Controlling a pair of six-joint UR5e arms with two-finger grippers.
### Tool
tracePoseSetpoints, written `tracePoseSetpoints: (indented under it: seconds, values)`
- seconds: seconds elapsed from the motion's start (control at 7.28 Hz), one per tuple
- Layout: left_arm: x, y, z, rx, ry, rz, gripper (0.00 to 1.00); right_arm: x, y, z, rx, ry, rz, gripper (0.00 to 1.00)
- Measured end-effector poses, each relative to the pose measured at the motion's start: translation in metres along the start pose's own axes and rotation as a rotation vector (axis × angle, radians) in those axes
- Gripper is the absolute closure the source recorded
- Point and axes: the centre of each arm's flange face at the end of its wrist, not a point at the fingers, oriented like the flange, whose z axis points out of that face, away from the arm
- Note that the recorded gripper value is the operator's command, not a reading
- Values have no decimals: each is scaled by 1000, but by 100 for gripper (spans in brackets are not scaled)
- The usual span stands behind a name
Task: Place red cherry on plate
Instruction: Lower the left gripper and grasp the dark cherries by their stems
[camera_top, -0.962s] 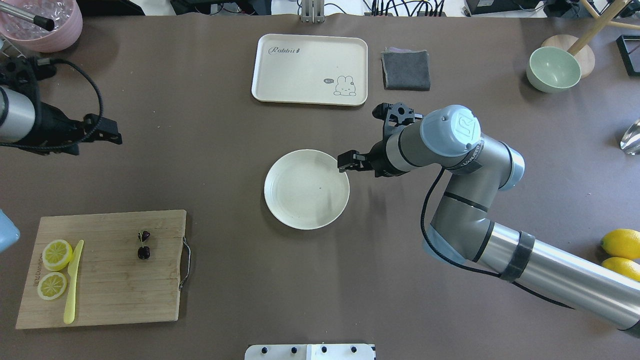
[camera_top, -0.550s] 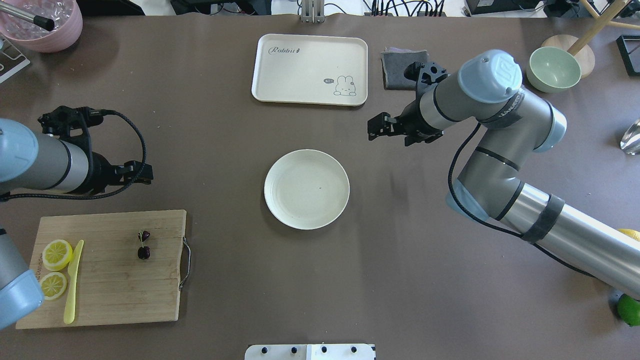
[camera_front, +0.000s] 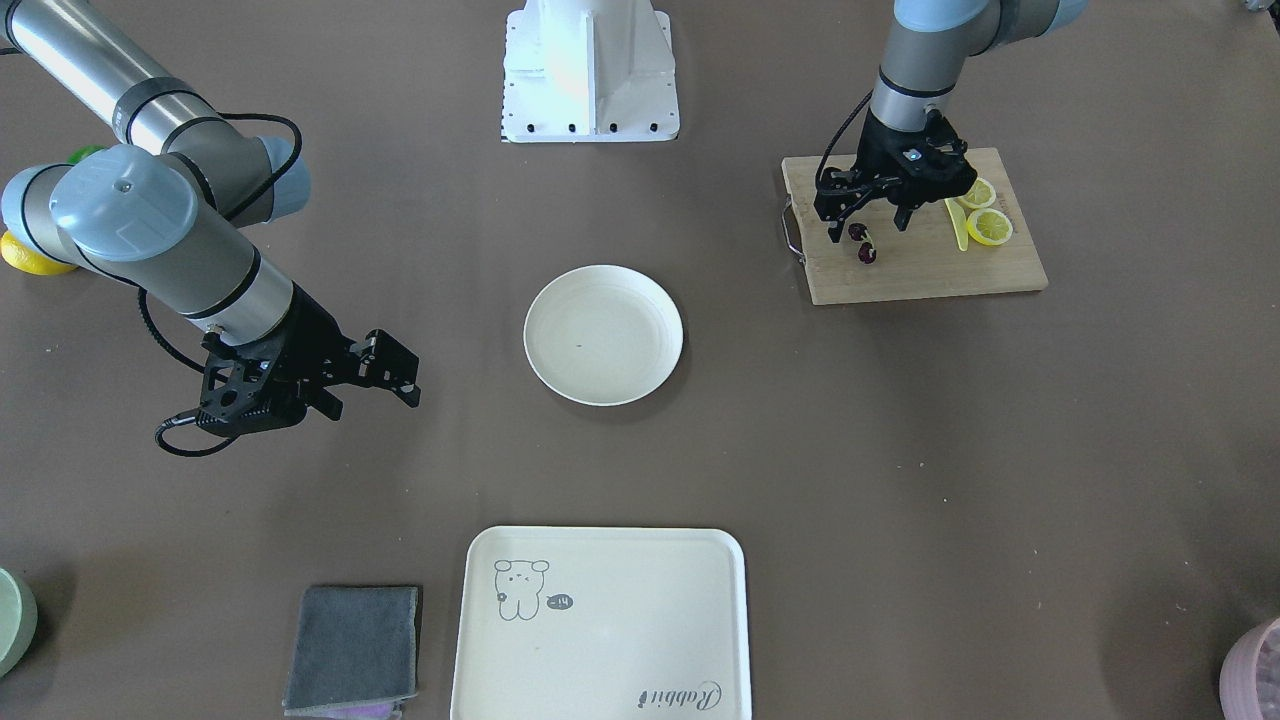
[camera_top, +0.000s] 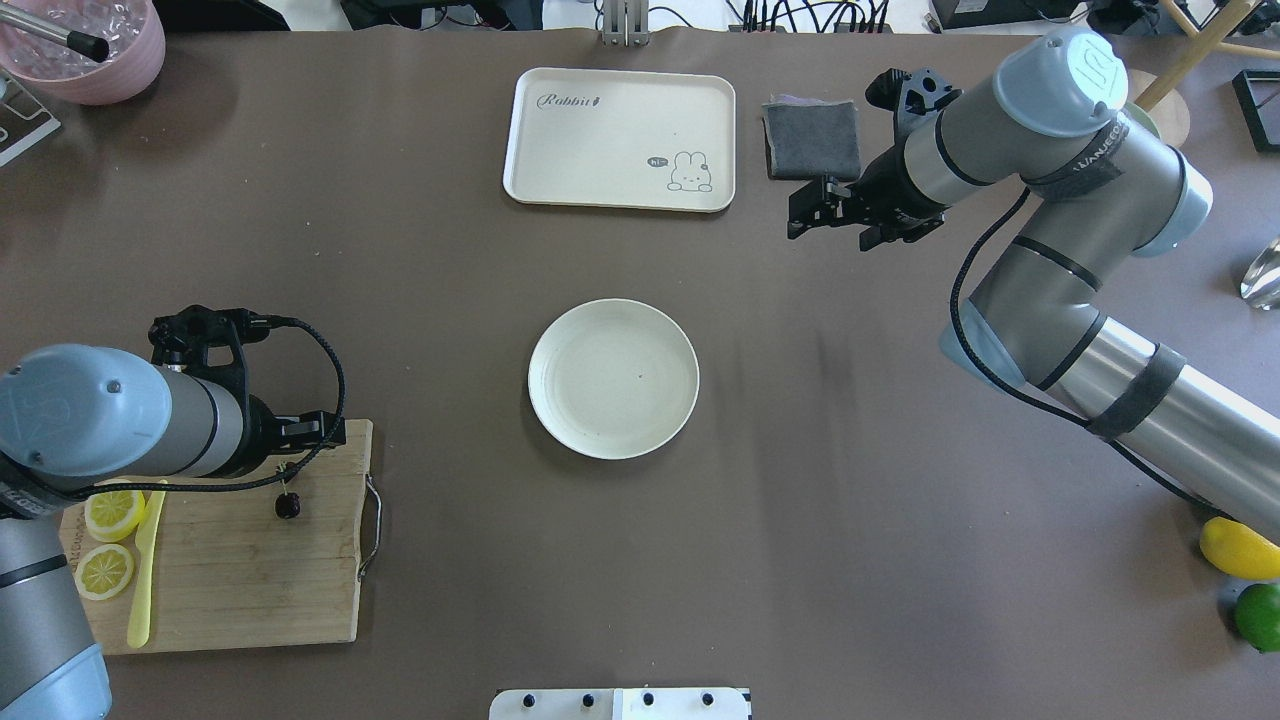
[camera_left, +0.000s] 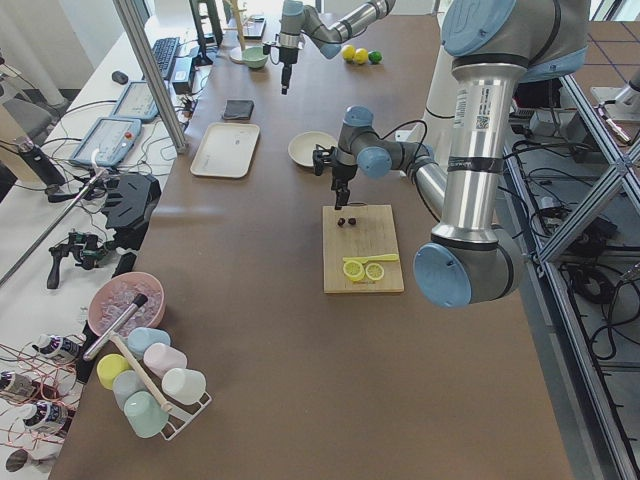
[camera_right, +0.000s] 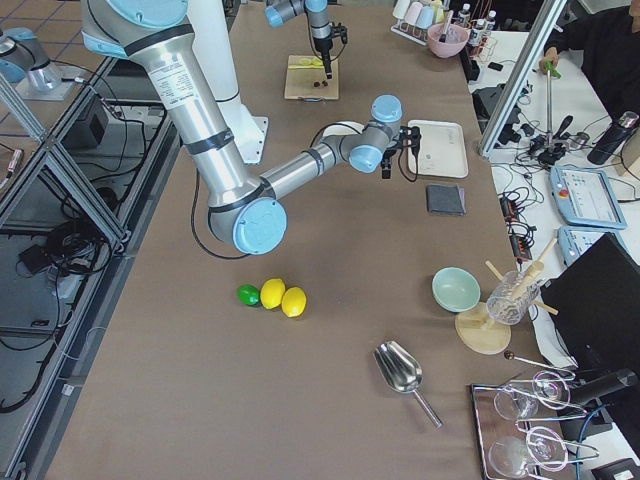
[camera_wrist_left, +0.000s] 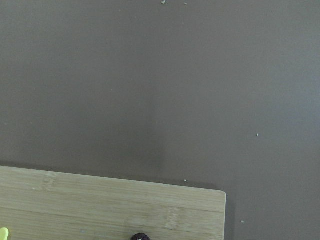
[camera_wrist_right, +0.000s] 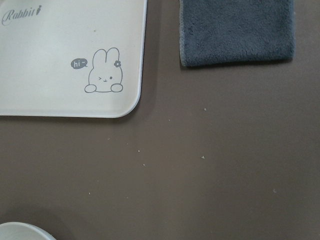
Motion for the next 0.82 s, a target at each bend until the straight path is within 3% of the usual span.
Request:
tracePoseSetpoints:
  seconds: [0.27,0.55,0.69,0.82]
  values:
    - [0,6,16,-9,-15,14,21,1,-1,-1,5,2,0,0]
    - [-7,8,24,-14,-31,22,32,1,0,0,7,3,0,0]
    - [-10,8,26,-16,-38,33,58,0,0,0,8,4,0,0]
    - [-13,9,27,-18,-43,47,72,0,0,0,9,4,0,0]
